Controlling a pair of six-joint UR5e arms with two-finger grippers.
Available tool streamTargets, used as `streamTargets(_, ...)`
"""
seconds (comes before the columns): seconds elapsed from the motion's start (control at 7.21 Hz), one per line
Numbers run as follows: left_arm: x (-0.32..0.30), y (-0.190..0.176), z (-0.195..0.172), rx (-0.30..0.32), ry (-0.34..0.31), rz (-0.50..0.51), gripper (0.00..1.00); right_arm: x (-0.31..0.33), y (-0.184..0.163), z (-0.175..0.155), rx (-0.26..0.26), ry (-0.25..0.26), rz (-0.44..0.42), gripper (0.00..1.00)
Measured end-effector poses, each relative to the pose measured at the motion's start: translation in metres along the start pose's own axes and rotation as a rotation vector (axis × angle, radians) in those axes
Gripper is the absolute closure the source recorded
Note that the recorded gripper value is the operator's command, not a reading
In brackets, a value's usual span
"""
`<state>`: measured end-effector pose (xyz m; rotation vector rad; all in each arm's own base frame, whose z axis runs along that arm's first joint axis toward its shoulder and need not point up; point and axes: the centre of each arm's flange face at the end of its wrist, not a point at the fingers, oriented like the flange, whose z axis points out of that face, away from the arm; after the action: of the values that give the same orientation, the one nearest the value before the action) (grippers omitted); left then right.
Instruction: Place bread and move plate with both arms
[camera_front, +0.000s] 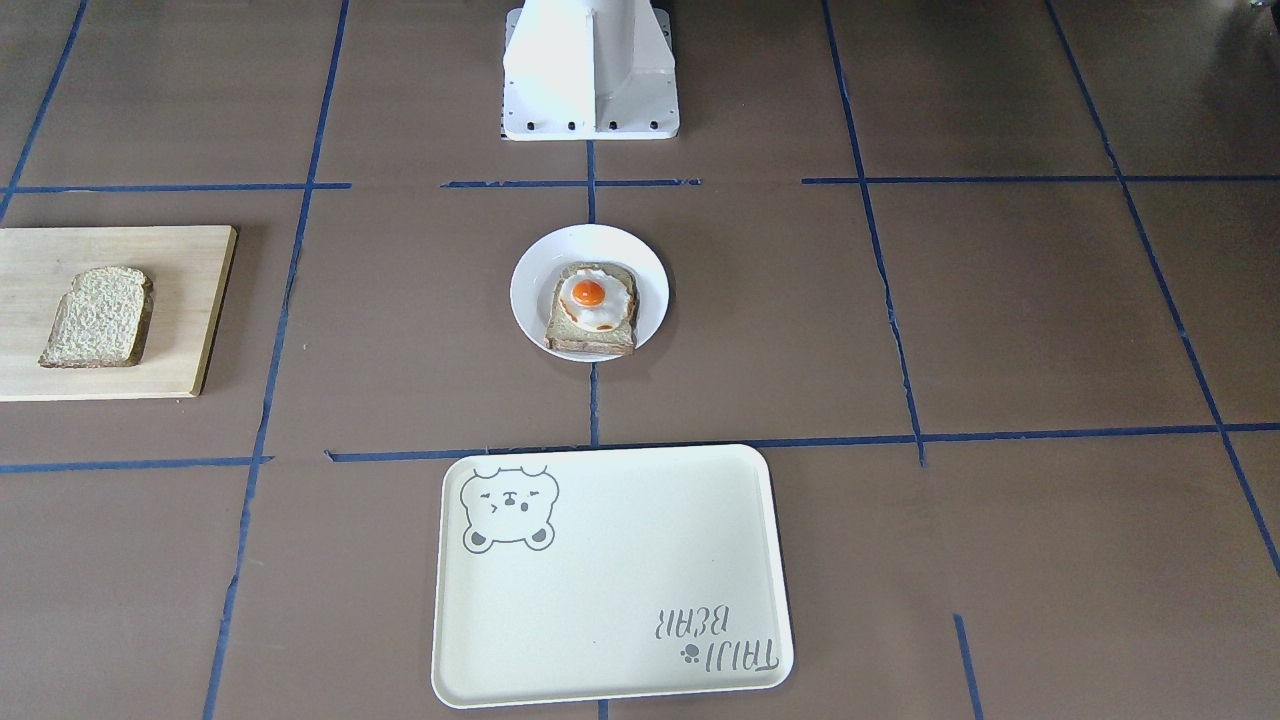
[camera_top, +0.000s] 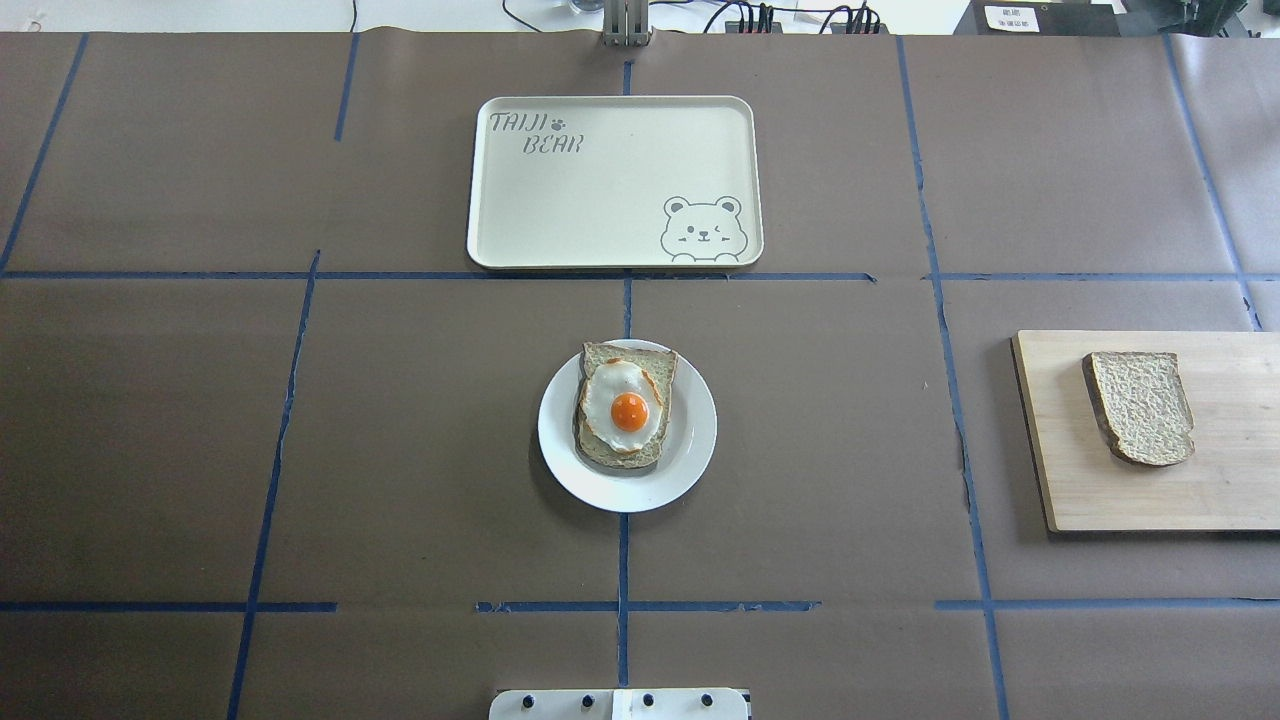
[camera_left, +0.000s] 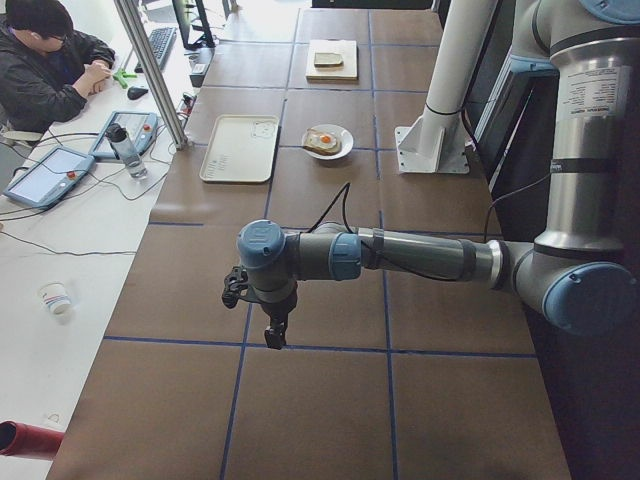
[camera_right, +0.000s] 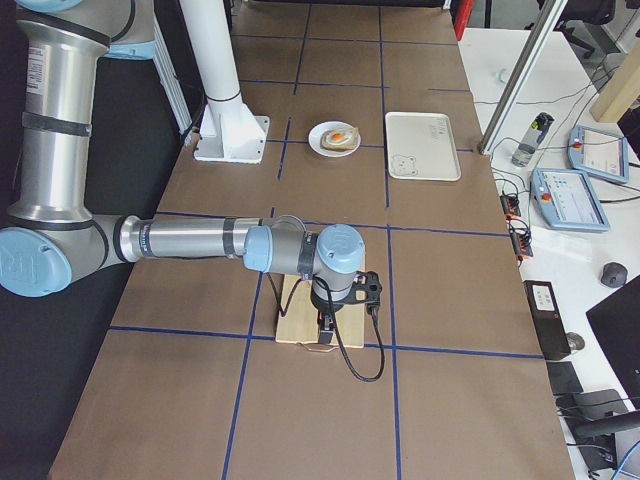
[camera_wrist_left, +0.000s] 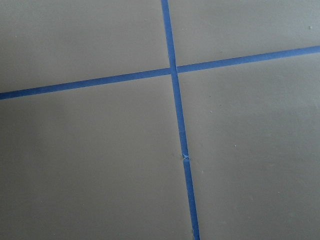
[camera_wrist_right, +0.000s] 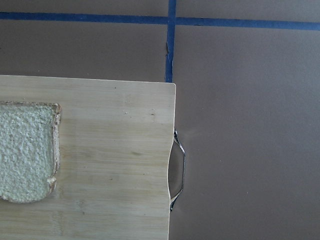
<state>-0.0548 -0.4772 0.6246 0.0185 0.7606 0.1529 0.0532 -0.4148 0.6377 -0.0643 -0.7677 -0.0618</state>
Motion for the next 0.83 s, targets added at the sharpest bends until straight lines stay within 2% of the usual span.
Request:
streamTargets(0.55,0.008,-0.003,-0.005,0.008,-0.006,0.015,0.0,-0.004,-0.003,-0.005,0.01,-0.002,-0.007,0.0)
streamTargets(0.83,0.019,-0.016,-0.013,0.044,-0.019,0.055,0.0,-0.025,-0.018,-0.027,0.057,0.002,-0.047,0.0)
